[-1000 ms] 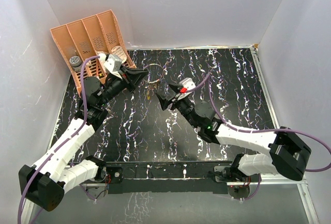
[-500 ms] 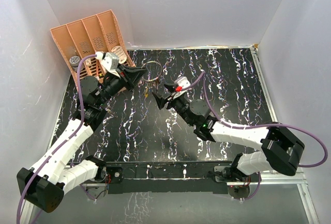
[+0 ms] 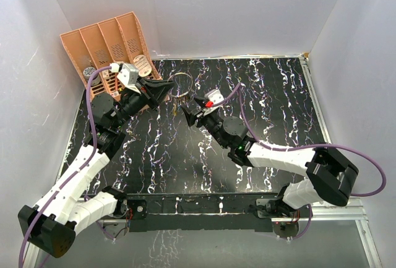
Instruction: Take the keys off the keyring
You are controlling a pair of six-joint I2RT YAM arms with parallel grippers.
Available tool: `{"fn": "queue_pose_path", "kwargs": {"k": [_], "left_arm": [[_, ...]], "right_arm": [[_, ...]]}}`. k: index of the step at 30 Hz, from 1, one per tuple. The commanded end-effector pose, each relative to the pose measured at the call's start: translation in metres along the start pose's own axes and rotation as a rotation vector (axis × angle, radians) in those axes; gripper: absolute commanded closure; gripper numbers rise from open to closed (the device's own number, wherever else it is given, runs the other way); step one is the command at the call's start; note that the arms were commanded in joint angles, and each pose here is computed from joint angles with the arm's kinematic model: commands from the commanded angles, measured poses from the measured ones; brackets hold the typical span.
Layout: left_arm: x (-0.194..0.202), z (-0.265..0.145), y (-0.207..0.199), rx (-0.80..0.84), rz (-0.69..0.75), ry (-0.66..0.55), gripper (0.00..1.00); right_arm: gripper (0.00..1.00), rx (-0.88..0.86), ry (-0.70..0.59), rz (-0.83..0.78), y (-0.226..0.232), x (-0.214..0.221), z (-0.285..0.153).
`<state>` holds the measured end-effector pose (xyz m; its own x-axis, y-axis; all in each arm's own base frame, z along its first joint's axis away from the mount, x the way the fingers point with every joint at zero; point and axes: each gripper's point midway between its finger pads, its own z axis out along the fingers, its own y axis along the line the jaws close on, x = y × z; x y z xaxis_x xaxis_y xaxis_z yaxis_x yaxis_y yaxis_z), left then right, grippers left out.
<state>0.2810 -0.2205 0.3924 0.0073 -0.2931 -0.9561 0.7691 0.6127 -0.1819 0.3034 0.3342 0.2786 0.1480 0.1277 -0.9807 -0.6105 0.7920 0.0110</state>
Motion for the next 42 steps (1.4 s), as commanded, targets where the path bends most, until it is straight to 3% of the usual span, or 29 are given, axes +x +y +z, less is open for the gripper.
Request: {"fn": "queue_pose_path", "kwargs": {"k": [1,5,10,17,22,28,31,42], "left_arm": [[-0.028,-0.004,-0.012,0.025,0.008,-0.077,1.0],[-0.026,-0.003,-0.01,0.02,0.003,-0.075,1.0],[-0.026,-0.005,-0.006,-0.006,0.015,-0.086,1.0],[-0.031,-0.008,0.013,-0.101,0.042,-0.158,1.0],[-0.026,-0.009,0.033,-0.205,0.079,-0.128,1.0],[-0.01,-0.017,0.042,-0.247,0.079,-0.095,0.83],[0.001,-0.018,0.038,-0.217,0.073,-0.077,0.84],[0.025,-0.004,0.027,-0.113,0.018,-0.036,0.67]], "right_arm": [[0.47,0.024,-0.135,0.007,-0.002,-0.046,0.01],[0.5,0.011,-0.139,0.002,0.0,-0.049,0.012],[0.99,0.007,-0.12,-0.005,0.001,-0.049,0.012],[1.0,0.025,-0.012,-0.036,-0.008,-0.041,-0.003],[1.0,0.095,0.145,-0.074,-0.026,-0.04,-0.021],[1.0,0.206,0.333,-0.157,-0.053,-0.055,-0.042],[1.0,0.24,0.417,-0.21,-0.061,-0.065,-0.044],[1.0,0.305,0.416,-0.345,-0.077,-0.097,-0.041]]}}
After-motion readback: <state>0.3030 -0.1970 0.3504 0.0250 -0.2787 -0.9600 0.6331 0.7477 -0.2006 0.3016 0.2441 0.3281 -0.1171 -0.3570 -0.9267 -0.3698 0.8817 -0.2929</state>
